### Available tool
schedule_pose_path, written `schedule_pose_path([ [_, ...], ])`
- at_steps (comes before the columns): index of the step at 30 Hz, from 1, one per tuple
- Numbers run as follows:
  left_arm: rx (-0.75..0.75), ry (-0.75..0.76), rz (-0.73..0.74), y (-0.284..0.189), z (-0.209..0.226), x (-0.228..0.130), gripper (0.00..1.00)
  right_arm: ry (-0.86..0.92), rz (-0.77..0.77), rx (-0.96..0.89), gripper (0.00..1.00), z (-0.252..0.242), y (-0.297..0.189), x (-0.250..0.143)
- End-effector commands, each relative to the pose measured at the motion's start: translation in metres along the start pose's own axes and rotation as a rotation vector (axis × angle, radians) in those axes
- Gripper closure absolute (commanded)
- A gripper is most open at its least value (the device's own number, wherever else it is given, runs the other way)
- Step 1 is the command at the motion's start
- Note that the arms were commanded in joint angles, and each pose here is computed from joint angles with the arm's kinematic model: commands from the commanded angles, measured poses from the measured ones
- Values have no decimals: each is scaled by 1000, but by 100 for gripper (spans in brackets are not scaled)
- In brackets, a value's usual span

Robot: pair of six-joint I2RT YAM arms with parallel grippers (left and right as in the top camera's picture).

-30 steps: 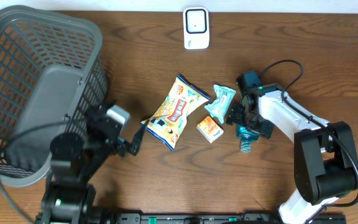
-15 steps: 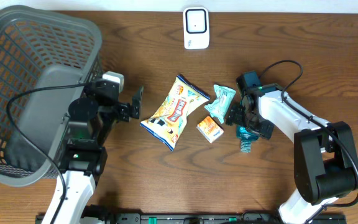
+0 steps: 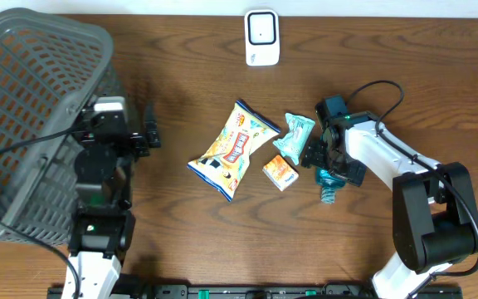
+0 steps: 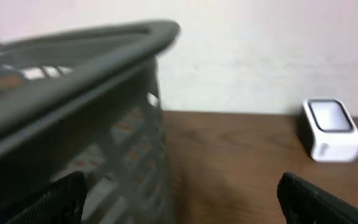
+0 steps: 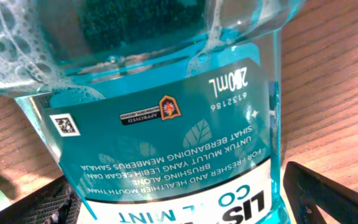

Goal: Scan the item barcode

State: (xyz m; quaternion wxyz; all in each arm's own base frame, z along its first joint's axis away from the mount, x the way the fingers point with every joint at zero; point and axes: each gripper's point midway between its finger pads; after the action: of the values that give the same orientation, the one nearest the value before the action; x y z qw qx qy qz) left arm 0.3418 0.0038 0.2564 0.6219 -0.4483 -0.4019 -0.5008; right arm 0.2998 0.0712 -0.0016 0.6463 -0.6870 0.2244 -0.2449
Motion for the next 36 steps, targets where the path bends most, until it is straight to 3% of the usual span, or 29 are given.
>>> schedule_pose_path([
  [1,44,29,0,0,14,3,2,-23,0,-21,1,-1,4,-2],
  [7,-90,37,38,12,-13,-13,2,-33,0,-21,1,1,4,-4],
  [12,-115,40,70,29,-22,-27,2,-45,-1,-20,1,3,4,-7],
  [23,-67,64,-114,63,-20,1,2,-67,1,-24,1,3,4,-9],
  [28,-12,124,-119,65,-1,0,2,-75,2,-24,1,3,4,-9],
  [36,149,109,-111,64,67,-8,2,-76,-1,-20,1,4,4,-8],
])
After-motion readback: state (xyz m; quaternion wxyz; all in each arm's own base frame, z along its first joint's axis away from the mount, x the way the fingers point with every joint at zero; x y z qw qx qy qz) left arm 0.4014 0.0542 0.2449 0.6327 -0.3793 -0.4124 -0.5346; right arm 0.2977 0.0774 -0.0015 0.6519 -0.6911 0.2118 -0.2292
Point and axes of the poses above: each gripper's point midway between its finger pads, its own y axis out along the fingers, its own z axis along the line the jaws close on, x = y × z, and after that the axes turned 15 degrees about y, right-handed
